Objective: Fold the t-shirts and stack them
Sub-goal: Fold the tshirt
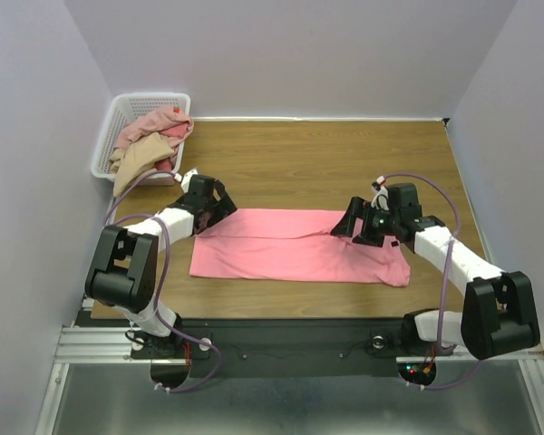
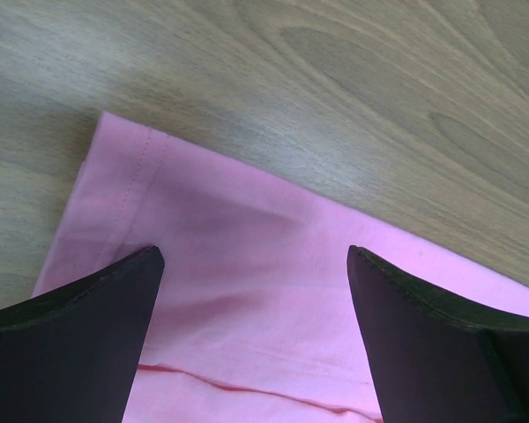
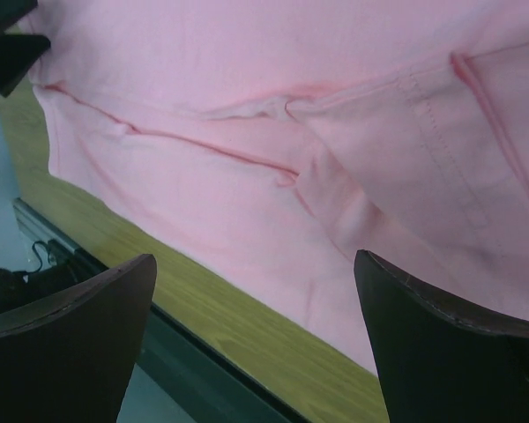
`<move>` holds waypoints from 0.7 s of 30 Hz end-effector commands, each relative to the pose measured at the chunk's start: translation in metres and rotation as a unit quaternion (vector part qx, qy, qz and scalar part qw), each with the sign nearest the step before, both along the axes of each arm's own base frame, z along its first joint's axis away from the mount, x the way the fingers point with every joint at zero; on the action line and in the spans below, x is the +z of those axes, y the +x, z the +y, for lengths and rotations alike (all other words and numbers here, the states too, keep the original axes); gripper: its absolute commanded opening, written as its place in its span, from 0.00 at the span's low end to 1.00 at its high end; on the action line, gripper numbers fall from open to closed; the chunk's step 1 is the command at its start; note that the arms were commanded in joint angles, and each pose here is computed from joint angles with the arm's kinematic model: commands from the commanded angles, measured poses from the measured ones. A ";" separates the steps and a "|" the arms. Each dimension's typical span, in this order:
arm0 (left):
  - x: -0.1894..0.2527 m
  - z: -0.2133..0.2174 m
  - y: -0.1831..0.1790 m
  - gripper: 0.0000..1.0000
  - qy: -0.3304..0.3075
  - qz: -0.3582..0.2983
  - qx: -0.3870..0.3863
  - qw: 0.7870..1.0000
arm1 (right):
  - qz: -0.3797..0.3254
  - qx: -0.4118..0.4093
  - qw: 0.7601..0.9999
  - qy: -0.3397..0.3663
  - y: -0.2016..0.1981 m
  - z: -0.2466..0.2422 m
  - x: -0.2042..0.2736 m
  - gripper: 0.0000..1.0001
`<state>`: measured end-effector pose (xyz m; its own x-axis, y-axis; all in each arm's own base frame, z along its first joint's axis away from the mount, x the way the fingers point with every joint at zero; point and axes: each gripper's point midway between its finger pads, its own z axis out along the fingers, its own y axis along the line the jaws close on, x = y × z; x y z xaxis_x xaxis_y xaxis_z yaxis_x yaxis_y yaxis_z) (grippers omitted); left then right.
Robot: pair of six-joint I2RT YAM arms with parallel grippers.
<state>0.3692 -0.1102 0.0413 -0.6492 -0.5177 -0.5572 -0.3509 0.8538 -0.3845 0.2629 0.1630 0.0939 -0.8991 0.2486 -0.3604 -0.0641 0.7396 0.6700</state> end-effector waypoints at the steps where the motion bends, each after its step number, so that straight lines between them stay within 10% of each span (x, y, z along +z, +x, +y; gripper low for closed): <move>1: -0.009 0.020 -0.026 0.98 0.032 0.040 0.021 0.998 | -0.078 -0.044 0.996 -0.030 0.033 -0.013 0.034 1.00; 8: -0.009 0.023 -0.028 0.98 0.038 0.042 0.022 0.998 | -0.062 -0.150 0.976 -0.143 0.091 -0.052 0.009 0.98; 21: -0.006 0.022 -0.029 0.98 0.034 0.039 0.024 0.998 | -0.020 -0.093 0.989 -0.117 0.105 -0.028 -0.017 0.69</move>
